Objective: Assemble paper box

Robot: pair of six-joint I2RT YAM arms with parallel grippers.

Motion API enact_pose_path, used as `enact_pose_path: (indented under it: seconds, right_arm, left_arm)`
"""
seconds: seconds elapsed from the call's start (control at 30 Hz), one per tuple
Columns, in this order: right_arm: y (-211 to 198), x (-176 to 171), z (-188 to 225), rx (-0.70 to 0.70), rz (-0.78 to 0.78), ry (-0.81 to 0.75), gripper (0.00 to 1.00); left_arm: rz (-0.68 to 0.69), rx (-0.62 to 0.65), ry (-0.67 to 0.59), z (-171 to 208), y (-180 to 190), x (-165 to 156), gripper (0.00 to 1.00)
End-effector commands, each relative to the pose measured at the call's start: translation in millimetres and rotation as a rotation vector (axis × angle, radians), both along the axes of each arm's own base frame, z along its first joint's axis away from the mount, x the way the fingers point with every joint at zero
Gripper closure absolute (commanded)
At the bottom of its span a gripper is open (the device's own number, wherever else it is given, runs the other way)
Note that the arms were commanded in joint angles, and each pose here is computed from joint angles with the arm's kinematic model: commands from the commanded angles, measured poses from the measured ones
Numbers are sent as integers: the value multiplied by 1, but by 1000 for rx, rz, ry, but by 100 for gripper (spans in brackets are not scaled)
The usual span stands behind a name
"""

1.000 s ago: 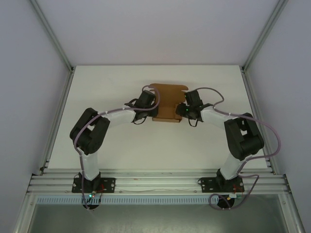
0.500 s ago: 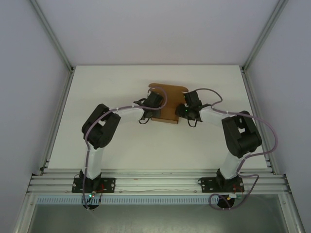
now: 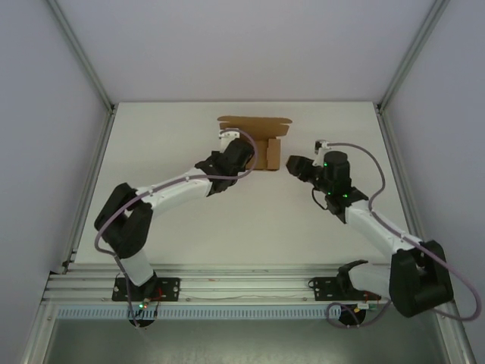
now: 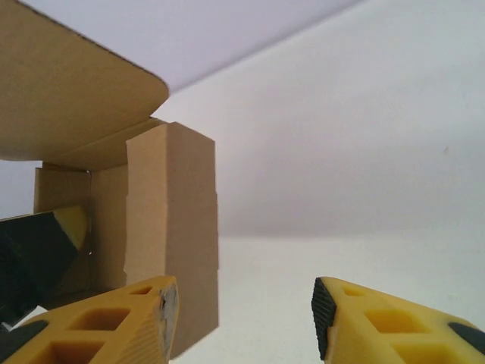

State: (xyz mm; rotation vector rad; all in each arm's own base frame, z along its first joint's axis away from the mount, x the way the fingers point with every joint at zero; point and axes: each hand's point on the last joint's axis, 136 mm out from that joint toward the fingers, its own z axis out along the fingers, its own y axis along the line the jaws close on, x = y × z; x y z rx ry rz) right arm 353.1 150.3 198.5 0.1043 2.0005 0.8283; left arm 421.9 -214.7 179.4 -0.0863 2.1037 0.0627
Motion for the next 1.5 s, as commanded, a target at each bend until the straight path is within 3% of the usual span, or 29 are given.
enact_pose_path:
  seconds: [0.0, 0.27, 0.33, 0.73, 0.97, 1.07, 1.13, 1.3, 1.47]
  right_arm:
    - [19, -8, 32, 80, 158, -128, 53]
    - [30, 0, 57, 135, 259, -159, 61]
    - [31, 2, 58, 151, 276, -148, 67]
    - [48, 3, 52, 220, 402, -98, 69]
    - [59, 7, 50, 291, 473, -75, 75]
    - [62, 7, 53, 316, 492, -84, 73]
    - [64, 5, 55, 322, 507, -85, 64]
    - [63, -3, 66, 340, 503, -120, 54]
    - [62, 1, 64, 358, 478, -86, 69]
  left_arm:
    - [25, 28, -51, 11, 4, -5, 100]
    - [-45, -55, -106, 29, -4, -16, 100]
    - [-59, -62, -111, 31, -5, -18, 100]
    - [-80, -77, -120, 36, -8, -19, 100]
    - [-98, -86, -121, 37, -13, -19, 100]
    - [-104, -85, -117, 36, -14, -19, 100]
    - [-104, -83, -114, 35, -15, -18, 100]
    - [-102, -76, -106, 31, -16, -16, 100]
    - [-103, -83, -112, 34, -16, -16, 100]
